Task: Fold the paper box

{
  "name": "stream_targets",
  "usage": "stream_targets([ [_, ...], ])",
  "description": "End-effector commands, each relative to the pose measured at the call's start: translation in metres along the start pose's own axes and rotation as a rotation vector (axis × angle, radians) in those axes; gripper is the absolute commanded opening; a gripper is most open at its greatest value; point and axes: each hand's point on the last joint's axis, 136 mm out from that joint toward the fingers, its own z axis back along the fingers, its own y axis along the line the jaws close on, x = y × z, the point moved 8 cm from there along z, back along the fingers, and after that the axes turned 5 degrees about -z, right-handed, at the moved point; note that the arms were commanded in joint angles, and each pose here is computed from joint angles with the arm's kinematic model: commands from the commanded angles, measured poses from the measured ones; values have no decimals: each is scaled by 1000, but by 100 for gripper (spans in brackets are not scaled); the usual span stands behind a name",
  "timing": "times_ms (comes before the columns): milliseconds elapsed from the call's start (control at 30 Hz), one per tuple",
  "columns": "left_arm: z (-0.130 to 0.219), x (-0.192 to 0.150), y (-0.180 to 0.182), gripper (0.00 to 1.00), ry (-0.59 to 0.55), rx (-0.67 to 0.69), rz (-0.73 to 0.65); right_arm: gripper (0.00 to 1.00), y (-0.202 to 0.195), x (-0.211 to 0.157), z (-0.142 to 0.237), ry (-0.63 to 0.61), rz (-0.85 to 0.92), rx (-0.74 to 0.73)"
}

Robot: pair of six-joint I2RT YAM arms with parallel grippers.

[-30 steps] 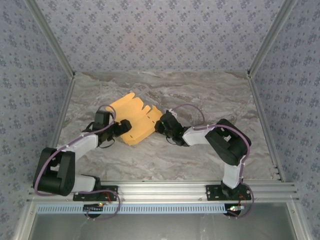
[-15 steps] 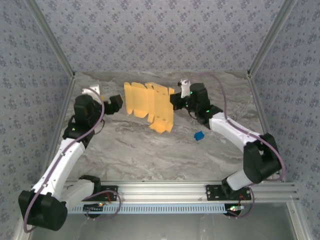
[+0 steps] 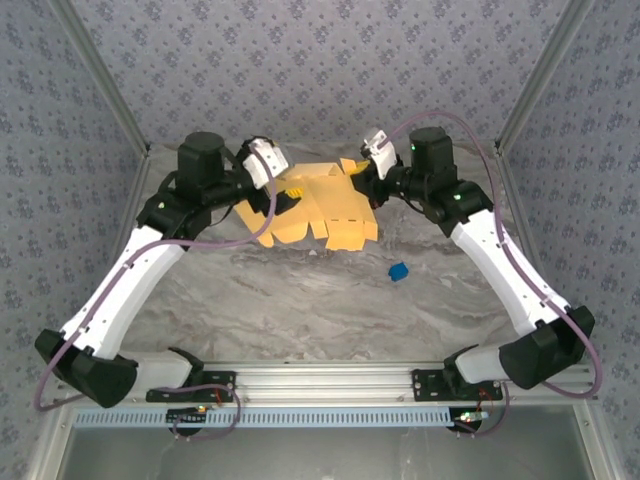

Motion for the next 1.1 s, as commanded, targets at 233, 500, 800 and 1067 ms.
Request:
stream_targets([
  [233, -23, -14, -14, 93, 79, -247, -192, 0, 17, -1, 23, 46, 63, 98],
  [500, -45, -19, -15, 79, 57, -310, -177, 0, 20, 5, 24, 31, 50, 131],
  [800, -46, -14, -17, 55, 1, -369, -125, 0, 19, -5, 24, 87, 77, 139],
  [1067, -44, -19, -17, 26, 0, -423, -14, 0, 22, -8, 23, 86, 153, 162],
])
